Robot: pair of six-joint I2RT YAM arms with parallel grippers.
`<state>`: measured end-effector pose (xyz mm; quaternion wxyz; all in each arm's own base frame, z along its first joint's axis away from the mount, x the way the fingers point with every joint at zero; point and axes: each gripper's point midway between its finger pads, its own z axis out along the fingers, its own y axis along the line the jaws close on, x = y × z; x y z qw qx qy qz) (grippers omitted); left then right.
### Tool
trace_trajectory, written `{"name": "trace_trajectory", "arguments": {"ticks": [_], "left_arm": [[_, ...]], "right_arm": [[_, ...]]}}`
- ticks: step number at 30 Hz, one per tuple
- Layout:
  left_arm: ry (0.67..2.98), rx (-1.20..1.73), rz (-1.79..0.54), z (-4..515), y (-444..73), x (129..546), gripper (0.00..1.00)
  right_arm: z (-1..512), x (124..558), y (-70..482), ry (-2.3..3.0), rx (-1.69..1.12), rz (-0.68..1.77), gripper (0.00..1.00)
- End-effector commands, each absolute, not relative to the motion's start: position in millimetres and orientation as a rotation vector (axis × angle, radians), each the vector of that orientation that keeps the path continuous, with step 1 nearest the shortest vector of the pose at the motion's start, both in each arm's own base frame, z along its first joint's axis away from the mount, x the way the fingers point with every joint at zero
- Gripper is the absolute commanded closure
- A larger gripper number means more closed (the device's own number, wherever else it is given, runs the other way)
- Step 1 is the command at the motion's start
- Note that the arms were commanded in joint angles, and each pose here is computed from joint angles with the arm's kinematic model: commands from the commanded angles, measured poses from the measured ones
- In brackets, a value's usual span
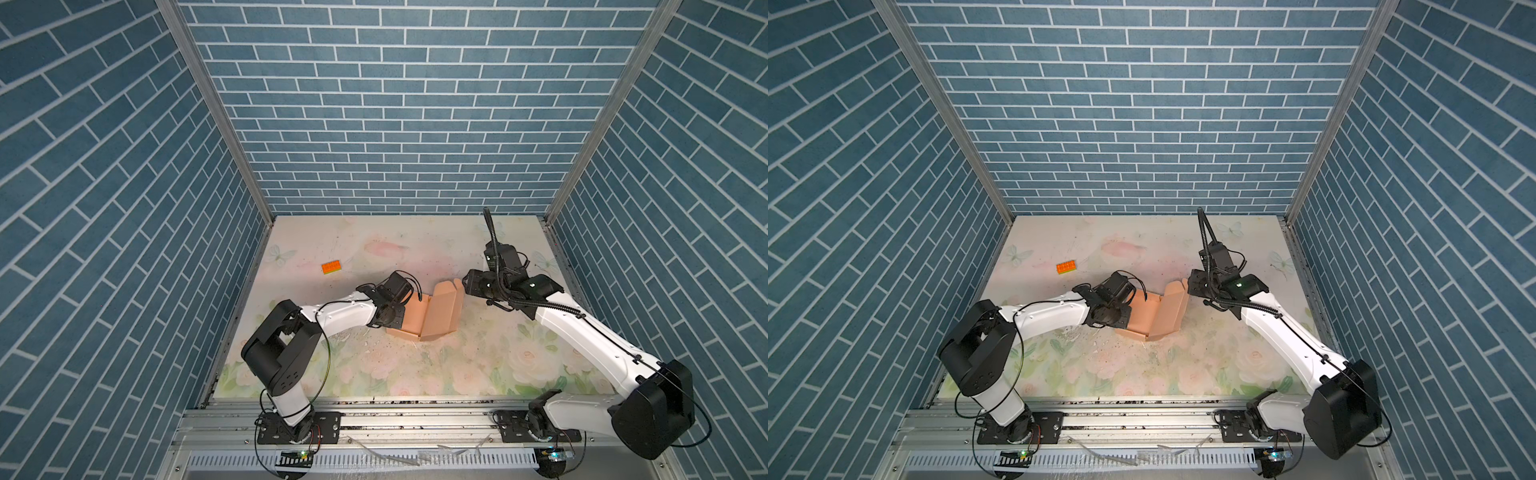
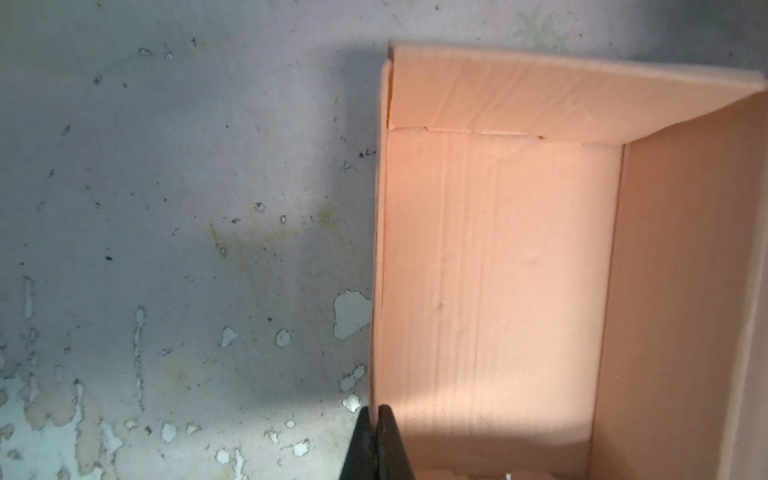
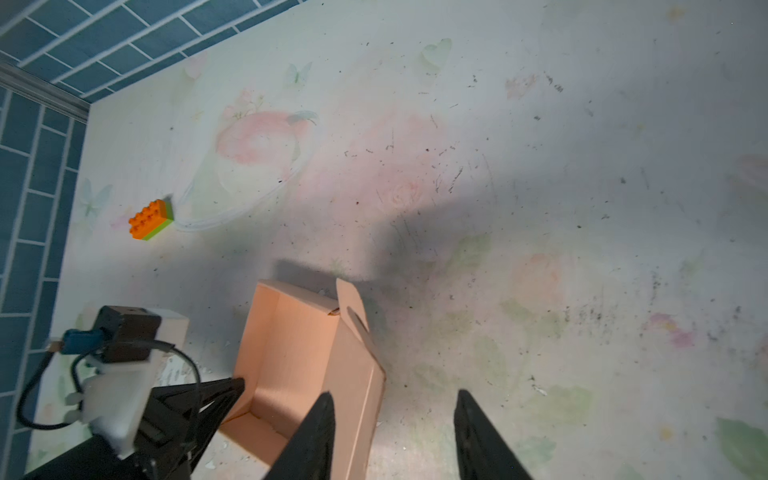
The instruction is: Fold the paper box
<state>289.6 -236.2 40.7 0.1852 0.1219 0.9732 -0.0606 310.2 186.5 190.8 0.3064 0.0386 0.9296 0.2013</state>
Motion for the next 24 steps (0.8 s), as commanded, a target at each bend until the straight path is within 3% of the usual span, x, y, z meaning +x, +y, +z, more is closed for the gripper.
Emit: {"name": "trace_trajectory", "arguments": {"ticks": [1, 16, 24], "left_arm": [[2.778, 0.317, -0.129, 34, -230, 288, 0.94], [2.762, 0.334, -0.134, 39, -235, 291, 0.91], [2.763, 0.339, -0.116, 38, -235, 291, 0.91]], "right_arm": [[193, 305, 197, 2.462, 0.205, 0.675, 0.52], [163, 281, 224, 2.516, 0.242, 0.778, 0.53], [157, 278, 224, 2.468, 0.330, 0.775, 0.66]]}}
